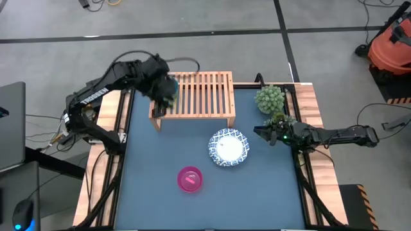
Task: Place and stack bowls onto a shelf
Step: Stack the pink bowl on top of the blue bowl on the shelf
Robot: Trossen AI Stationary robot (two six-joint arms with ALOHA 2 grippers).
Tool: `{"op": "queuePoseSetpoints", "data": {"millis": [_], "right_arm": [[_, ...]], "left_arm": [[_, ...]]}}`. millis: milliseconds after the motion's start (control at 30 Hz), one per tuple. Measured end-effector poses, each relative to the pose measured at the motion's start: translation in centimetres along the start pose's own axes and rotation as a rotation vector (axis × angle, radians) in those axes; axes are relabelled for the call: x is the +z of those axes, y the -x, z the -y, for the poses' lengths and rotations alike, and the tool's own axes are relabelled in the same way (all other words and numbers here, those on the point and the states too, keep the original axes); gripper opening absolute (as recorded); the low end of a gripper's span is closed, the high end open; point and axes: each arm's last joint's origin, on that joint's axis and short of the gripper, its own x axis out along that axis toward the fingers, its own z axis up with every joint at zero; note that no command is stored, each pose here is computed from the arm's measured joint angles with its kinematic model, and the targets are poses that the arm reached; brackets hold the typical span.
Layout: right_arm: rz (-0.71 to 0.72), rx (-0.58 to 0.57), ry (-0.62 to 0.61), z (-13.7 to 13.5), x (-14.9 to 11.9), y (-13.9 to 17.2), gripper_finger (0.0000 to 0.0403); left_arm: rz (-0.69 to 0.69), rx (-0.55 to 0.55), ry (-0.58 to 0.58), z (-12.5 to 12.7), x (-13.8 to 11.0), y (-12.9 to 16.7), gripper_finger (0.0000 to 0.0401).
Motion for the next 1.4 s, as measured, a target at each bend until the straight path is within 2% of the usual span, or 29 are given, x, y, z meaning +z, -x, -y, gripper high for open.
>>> {"op": "queuePoseSetpoints", "data": {"millis": [100,233,433,600,700,833,1000,1400], "right_arm": [[0.000,0.000,0.001,0.0,0.0,0.0,0.0218],[-0.001,0.000,0.000,0.0,0.0,0.0,0.0218],[-0.007,0.005,0.001,0.0,0.0,0.0,0.0218],[-0.010,0.007,0.001,0.0,0.0,0.0,0.0218],[-0.010,0.007,0.001,0.0,0.0,0.0,0.0218],[-0.012,0.009,0.001,0.0,0.0,0.0,0.0218],[-0.048,0.031,0.003,0.0,-0.2,0.0,0.0218],[-0.062,0.041,0.003,-0.1,-0.2,0.0,0.0218]], "left_arm": [[-0.009,-0.149,-0.036,3.0,0.4,-0.6,0.0148],[-0.066,-0.261,-0.159,8.1,0.5,-1.9,0.0148],[-0.108,-0.250,-0.271,15.5,-0.4,-3.9,0.0148],[-0.005,-0.238,-0.317,20.8,-1.7,-6.1,0.0148],[0.064,-0.249,-0.351,23.2,-2.8,-7.7,0.0148],[0.074,-0.277,-0.367,24.8,-4.8,-9.9,0.0148],[0.084,-0.289,-0.359,25.4,-6.5,-11.8,0.0148],[0.178,-0.330,-0.411,25.7,-8.0,-14.2,0.0148]]}}
